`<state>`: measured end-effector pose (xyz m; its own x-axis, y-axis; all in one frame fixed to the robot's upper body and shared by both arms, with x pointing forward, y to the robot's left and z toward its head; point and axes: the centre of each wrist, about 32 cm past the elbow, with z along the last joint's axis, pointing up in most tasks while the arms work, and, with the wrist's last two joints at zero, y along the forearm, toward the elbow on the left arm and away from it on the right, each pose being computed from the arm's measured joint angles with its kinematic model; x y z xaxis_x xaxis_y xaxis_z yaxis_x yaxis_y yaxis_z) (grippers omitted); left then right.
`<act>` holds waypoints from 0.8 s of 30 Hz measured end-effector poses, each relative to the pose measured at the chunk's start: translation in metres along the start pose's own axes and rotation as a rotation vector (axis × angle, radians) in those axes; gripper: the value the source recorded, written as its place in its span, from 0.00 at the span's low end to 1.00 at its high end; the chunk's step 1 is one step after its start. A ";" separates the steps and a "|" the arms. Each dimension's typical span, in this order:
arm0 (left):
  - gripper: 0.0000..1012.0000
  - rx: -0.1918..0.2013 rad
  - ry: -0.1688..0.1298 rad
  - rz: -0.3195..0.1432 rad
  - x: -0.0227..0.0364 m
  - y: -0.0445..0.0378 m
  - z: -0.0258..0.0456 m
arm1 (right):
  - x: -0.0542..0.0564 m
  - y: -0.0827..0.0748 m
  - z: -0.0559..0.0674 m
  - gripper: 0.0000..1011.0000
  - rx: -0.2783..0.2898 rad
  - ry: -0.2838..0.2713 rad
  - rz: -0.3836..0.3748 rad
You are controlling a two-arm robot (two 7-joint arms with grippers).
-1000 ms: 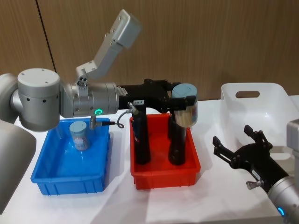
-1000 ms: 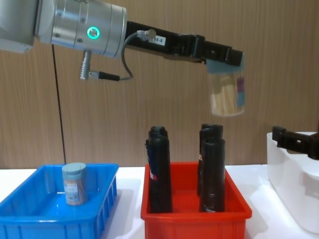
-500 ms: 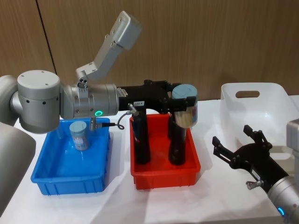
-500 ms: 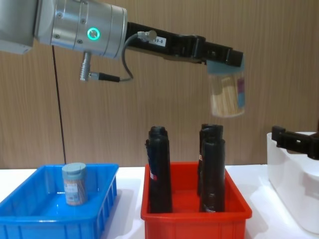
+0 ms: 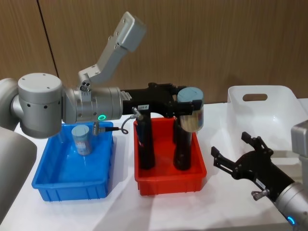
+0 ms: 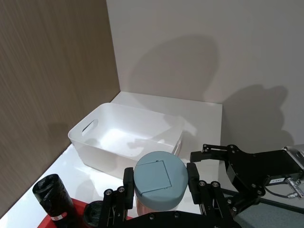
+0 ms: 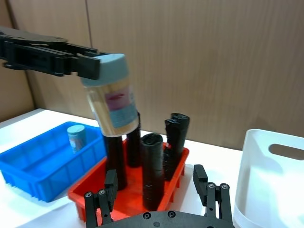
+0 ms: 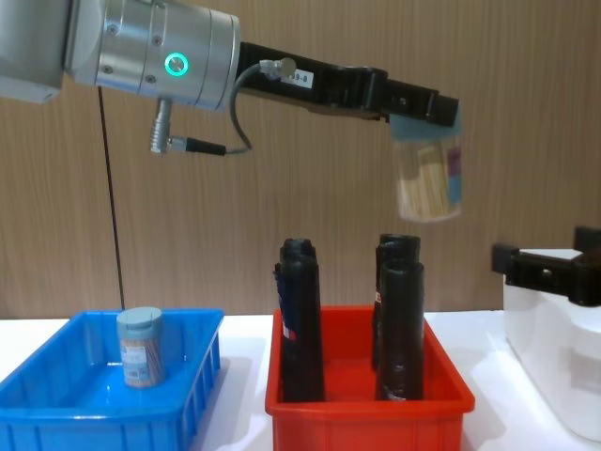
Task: Pick the cotton swabs from the blue box and place them into the white box.
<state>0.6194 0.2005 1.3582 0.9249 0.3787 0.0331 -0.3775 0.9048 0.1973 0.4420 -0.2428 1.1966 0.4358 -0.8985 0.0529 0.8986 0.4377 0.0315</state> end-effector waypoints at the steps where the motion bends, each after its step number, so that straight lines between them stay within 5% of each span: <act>1: 0.66 0.000 0.000 0.000 0.0000 0.0000 0.0000 | 0.000 0.000 0.000 0.99 -0.001 0.000 0.006; 24: 0.66 0.000 0.000 0.001 -0.0003 0.0002 -0.0002 | 0.001 0.007 0.017 0.99 0.029 -0.005 0.096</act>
<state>0.6190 0.2007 1.3581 0.9245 0.3797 0.0334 -0.3786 0.9044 0.1969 0.4483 -0.2404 1.2142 0.5198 -0.8521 0.0616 0.8507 0.5228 0.0545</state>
